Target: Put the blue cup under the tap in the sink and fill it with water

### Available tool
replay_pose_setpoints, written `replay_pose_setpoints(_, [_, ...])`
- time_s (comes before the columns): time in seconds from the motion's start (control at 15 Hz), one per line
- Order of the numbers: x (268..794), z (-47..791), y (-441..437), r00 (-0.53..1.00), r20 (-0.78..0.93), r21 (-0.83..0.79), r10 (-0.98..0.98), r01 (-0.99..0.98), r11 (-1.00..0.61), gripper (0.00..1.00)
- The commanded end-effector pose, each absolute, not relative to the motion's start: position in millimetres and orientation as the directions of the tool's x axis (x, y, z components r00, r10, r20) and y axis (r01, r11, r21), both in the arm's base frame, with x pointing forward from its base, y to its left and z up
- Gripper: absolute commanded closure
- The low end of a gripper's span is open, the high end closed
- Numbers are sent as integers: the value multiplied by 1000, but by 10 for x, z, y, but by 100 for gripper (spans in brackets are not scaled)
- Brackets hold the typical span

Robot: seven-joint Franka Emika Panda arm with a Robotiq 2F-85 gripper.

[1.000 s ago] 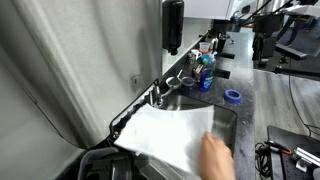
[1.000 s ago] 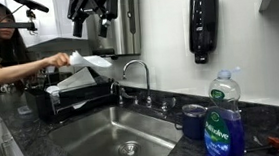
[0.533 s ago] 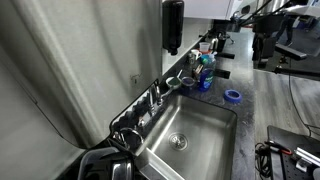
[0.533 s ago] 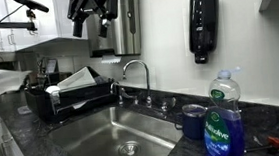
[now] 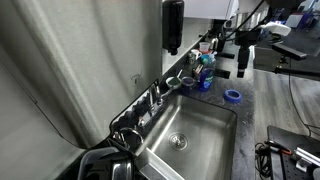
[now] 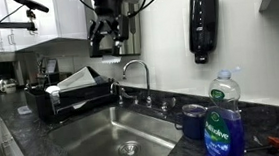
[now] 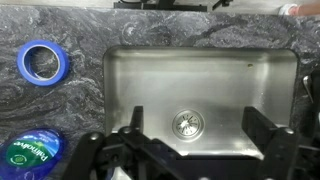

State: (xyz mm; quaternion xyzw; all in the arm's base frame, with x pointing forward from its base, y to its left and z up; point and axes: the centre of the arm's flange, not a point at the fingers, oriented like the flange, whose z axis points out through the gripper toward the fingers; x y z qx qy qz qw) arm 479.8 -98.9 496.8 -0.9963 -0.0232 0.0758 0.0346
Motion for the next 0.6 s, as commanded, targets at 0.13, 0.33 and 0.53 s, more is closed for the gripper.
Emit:
replay_pose_setpoints(0.13, [5328,4529,-999,986,-64,-39,-156,-159,-987,0])
replay_pose_setpoints(0.33, [5454,4347,-1019,967,-5,-24,-256,-256,-966,0])
replay_pose_setpoints(0.53, [5585,4158,-1052,933,31,-17,-359,-358,-933,0])
